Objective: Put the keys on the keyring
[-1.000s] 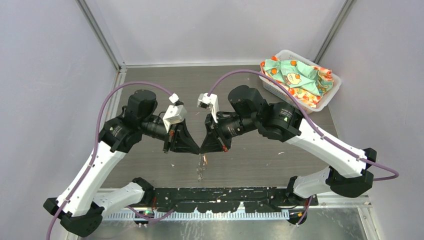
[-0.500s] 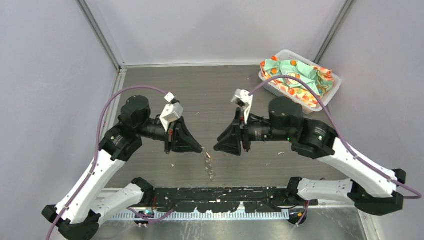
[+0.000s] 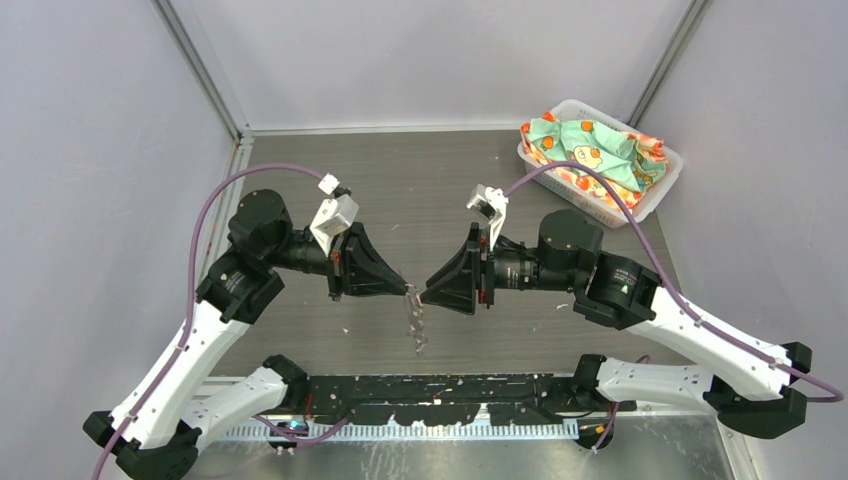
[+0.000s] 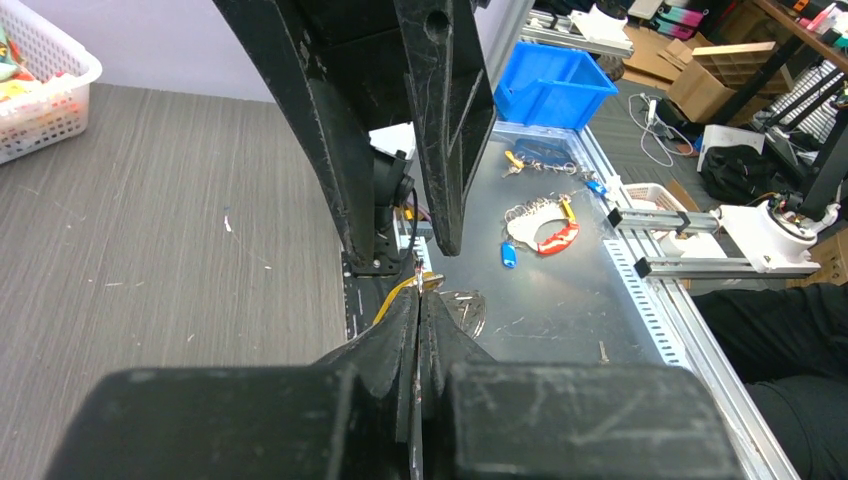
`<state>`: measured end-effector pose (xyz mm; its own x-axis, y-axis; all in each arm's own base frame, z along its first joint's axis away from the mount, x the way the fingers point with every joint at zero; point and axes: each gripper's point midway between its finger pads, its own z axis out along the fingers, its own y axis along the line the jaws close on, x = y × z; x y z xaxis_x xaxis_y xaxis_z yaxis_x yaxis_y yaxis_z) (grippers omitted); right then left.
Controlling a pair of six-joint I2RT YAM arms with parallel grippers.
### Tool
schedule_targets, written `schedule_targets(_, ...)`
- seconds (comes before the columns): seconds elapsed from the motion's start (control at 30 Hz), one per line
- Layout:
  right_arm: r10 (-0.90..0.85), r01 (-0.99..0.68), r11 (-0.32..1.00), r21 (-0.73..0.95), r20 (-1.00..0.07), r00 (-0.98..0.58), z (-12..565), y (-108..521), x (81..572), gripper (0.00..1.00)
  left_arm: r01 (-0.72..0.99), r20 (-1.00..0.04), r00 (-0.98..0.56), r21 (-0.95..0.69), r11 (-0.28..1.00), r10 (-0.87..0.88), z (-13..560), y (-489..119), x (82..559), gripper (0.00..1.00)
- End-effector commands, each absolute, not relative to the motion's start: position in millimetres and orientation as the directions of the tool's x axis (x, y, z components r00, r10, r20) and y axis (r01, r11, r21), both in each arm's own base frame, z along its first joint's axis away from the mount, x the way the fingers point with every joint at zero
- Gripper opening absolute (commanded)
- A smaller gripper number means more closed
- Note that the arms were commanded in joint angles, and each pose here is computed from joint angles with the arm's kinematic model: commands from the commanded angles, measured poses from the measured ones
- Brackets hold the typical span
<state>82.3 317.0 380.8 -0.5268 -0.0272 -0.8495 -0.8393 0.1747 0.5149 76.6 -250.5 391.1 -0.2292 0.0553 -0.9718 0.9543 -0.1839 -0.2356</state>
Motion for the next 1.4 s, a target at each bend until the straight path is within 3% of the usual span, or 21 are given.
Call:
schedule_targets(0.0,0.063,-0.855,0.105,0.508,-0.861,-0.504,411,322,81,0.41,0.965,-0.988,-0.155,-0.152,-0.212,0.002,414,-247,68,0.00)
schedule_targets(0.37,0.047,-0.851,0.087,0.518,-0.855,-0.516,409,325,78,0.09,0.969,-0.989,-0.146,-0.142,-0.201,-0.003,416,-246,68,0.00)
schedule_targets(0.47,0.039,-0.847,0.095,0.522,-0.853,-0.521,406,325,79,0.10,0.970,-0.990,-0.143,-0.140,-0.197,-0.003,416,-246,68,0.00)
schedule_targets(0.6,0.029,-0.842,0.104,0.530,-0.847,-0.530,402,326,80,0.28,0.970,-0.990,-0.143,-0.140,-0.196,-0.003,416,-246,68,0.00)
schedule_targets(0.7,0.027,-0.841,0.106,0.531,-0.847,-0.531,402,327,80,0.32,0.971,-0.990,-0.142,-0.139,-0.194,-0.003,416,-246,68,0.00)
schedule_targets(1.03,-0.008,-0.839,0.099,0.534,-0.843,-0.538,396,328,77,0.07,0.975,-0.991,-0.137,-0.133,-0.181,-0.009,418,-246,71,0.00)
schedule_targets(1.37,-0.020,-0.824,0.117,0.554,-0.829,-0.560,387,325,76,0.04,0.978,-0.991,-0.134,-0.128,-0.166,-0.023,422,-247,74,0.00)
